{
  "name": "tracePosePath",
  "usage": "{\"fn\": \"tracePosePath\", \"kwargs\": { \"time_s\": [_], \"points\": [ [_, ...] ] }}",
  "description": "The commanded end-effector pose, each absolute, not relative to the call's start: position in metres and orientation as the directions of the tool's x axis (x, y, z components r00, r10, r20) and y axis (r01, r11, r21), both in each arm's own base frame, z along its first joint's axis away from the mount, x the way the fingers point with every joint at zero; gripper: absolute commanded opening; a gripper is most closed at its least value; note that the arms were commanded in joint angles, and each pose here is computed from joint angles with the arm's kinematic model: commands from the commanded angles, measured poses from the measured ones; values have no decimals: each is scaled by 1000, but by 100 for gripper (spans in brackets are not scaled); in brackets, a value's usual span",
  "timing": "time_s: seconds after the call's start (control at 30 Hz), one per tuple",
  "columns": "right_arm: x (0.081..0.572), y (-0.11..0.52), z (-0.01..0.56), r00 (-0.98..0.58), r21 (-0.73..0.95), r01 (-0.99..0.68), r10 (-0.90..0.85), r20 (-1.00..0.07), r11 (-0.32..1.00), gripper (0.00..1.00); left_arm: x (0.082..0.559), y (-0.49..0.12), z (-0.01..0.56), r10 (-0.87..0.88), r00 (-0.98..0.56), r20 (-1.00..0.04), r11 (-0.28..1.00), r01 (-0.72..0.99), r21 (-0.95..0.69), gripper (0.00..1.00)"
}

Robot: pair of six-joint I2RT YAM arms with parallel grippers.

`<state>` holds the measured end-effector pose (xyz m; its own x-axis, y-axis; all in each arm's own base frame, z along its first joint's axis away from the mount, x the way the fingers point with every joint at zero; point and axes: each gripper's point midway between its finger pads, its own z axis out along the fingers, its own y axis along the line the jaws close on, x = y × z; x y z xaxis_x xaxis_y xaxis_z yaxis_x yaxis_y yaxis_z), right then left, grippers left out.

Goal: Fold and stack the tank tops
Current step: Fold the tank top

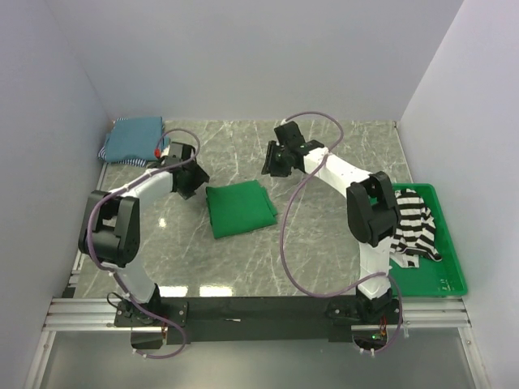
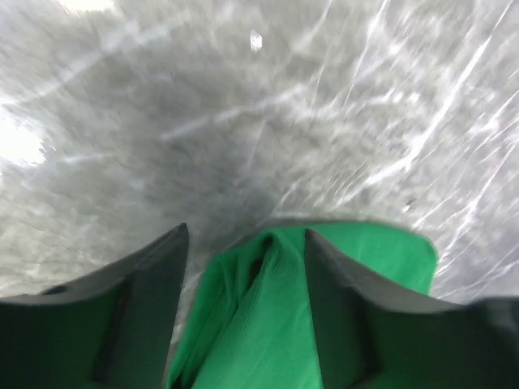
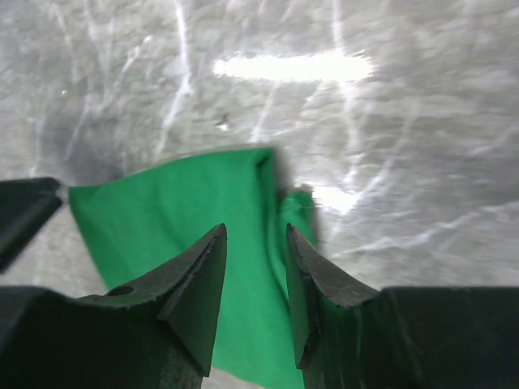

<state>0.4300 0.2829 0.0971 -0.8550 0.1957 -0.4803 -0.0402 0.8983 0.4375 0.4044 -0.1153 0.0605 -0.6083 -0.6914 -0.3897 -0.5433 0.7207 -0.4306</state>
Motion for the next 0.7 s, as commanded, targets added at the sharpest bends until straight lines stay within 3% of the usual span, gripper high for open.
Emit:
{"fn": "tracePosePath", "kwargs": {
  "time_s": [0.0, 0.17, 0.43, 0.67],
  "points": [
    [442, 276, 157, -770, 410, -117, 178, -612, 905, 43, 428, -120, 125, -684, -550, -479, 724, -430, -540, 65],
    [404, 267, 148, -763, 287, -133, 87, -641, 949, 43, 384, -113, 114, -692, -574, -438, 716, -463, -523, 67],
    [369, 288, 115, -772, 215, -199, -18, -635, 956, 43, 331, -155, 88, -619, -701, -354, 698, -286, -656, 76],
    [382, 292, 79, -795, 178, -166, -24, -606, 970, 43, 322, -143, 38, -636, -709, -303, 735, -438, -517, 70]
  ]
}}
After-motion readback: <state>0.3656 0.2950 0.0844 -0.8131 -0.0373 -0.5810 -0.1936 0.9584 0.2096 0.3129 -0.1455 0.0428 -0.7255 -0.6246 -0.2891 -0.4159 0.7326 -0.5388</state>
